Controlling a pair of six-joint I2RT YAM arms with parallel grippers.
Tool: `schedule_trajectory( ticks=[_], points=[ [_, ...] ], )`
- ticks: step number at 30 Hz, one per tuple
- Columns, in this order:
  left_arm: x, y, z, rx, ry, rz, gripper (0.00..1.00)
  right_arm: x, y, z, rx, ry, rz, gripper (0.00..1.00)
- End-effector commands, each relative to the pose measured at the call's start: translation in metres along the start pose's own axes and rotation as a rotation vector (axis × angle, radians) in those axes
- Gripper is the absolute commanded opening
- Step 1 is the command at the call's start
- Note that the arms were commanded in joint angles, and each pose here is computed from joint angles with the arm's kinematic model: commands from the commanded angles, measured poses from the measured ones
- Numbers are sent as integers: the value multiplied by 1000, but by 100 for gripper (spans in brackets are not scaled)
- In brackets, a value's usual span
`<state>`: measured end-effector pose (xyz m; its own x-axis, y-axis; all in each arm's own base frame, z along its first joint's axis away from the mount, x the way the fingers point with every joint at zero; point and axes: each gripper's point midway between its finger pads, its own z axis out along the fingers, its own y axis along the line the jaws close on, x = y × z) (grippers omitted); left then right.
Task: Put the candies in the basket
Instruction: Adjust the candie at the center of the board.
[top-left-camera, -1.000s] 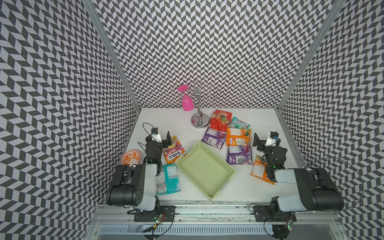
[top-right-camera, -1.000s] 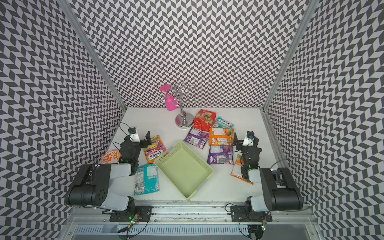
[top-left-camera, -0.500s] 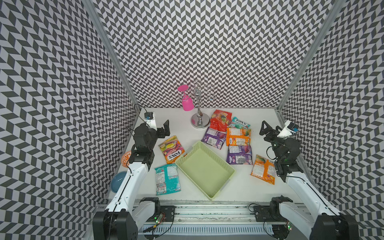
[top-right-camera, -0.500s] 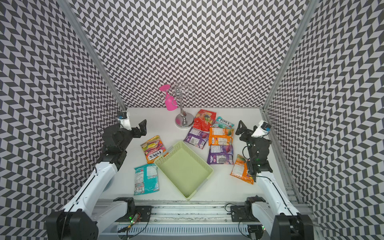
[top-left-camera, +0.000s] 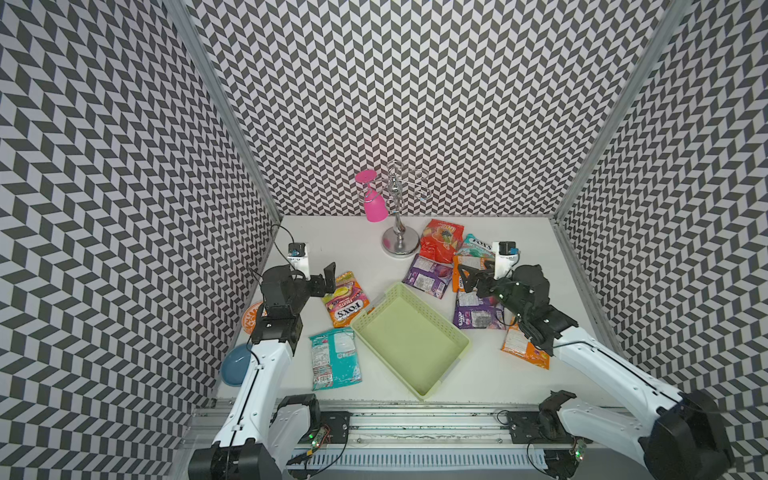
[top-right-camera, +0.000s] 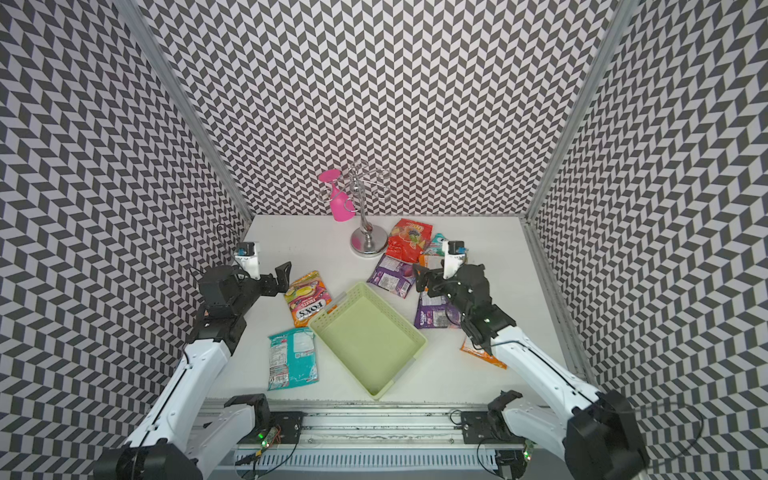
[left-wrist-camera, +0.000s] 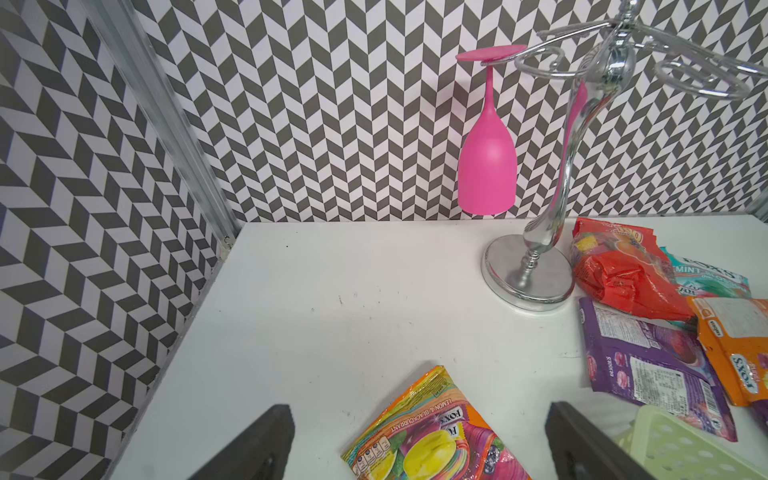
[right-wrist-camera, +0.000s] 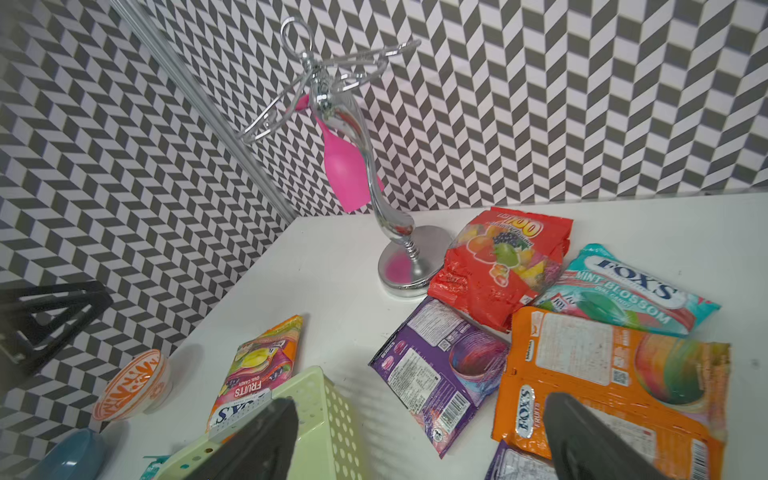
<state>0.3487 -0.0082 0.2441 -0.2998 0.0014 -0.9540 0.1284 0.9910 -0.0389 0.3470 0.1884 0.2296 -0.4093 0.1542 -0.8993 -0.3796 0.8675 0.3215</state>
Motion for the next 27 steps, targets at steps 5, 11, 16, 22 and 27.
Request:
schedule_trajectory(
  ticks=[5,11,16,22,27],
  points=[
    [-6,0,-2,1,-8,21,99,26,36,65,-87,187,-24,90],
    [-7,-7,-1,21,-7,29,99,45,64,129,-209,319,87,82],
    [-10,-9,-1,25,-9,29,99,71,69,175,-230,441,174,78],
    [-9,-10,-2,27,-10,31,99,105,77,202,-280,561,270,68],
    [-9,-11,-2,32,-15,27,99,126,69,211,-259,606,298,66]
  ],
)
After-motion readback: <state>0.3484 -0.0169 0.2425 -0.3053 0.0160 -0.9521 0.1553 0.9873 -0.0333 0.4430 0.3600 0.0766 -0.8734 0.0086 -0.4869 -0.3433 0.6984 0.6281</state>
